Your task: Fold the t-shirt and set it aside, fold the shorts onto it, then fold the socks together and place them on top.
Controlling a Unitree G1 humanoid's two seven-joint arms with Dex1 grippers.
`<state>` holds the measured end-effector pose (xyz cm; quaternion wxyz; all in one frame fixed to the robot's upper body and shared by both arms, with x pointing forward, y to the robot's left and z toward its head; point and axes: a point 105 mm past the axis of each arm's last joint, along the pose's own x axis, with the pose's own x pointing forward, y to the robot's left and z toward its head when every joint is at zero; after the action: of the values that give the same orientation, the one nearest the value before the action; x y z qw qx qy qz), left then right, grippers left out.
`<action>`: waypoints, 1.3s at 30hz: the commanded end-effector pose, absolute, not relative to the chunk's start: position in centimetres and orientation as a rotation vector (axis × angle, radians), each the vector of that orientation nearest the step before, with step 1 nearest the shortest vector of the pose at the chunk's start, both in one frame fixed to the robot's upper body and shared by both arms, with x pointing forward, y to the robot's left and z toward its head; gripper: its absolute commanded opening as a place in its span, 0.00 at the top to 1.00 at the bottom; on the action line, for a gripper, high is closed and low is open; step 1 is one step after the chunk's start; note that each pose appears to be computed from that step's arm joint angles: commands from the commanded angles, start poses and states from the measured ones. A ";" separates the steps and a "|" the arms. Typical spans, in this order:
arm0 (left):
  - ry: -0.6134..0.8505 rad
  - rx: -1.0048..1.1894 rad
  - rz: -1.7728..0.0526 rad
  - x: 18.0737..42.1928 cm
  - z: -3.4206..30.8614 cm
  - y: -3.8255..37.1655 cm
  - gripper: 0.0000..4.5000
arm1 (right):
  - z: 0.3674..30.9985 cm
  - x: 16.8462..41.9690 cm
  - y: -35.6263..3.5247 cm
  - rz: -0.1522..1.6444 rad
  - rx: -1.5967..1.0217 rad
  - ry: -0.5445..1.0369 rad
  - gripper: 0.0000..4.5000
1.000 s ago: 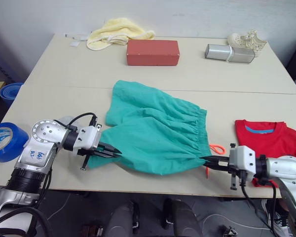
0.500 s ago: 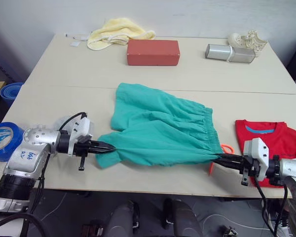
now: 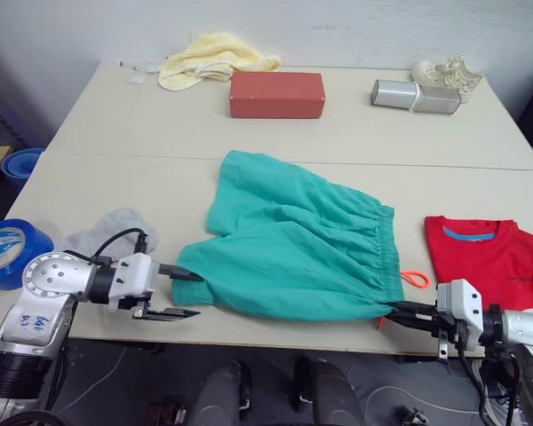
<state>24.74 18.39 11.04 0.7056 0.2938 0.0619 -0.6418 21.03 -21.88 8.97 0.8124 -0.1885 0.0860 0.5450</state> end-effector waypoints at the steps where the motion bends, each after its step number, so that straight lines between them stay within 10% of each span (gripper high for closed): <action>1: 0.101 0.738 -1.349 26.2 10.8 18.4 0.34 | 9.5 21.0 -22.5 1.148 -0.428 0.154 1.00; 6: 0.199 0.755 -1.410 26.1 9.6 19.0 0.48 | 9.4 20.9 -22.4 1.155 -0.427 0.146 1.00; 13: 0.315 0.607 -1.607 23.9 9.6 18.7 0.98 | 9.4 20.5 -22.0 1.173 -0.417 0.121 1.00; 22: 0.488 0.242 -1.758 19.6 14.3 18.0 1.00 | 9.2 18.8 -23.2 1.195 -0.346 0.167 1.00; 30: 0.288 0.188 -1.530 27.1 19.5 17.3 1.00 | 12.1 19.8 -25.5 1.114 -0.199 0.214 1.00; 39: 0.034 0.194 -1.192 38.5 22.9 15.1 1.00 | 16.4 28.2 -26.7 0.882 -0.152 0.104 1.00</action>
<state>37.55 14.06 22.48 0.8018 0.0830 0.0279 -0.5911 27.71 -26.21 16.84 0.8906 -0.0868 0.0401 0.4447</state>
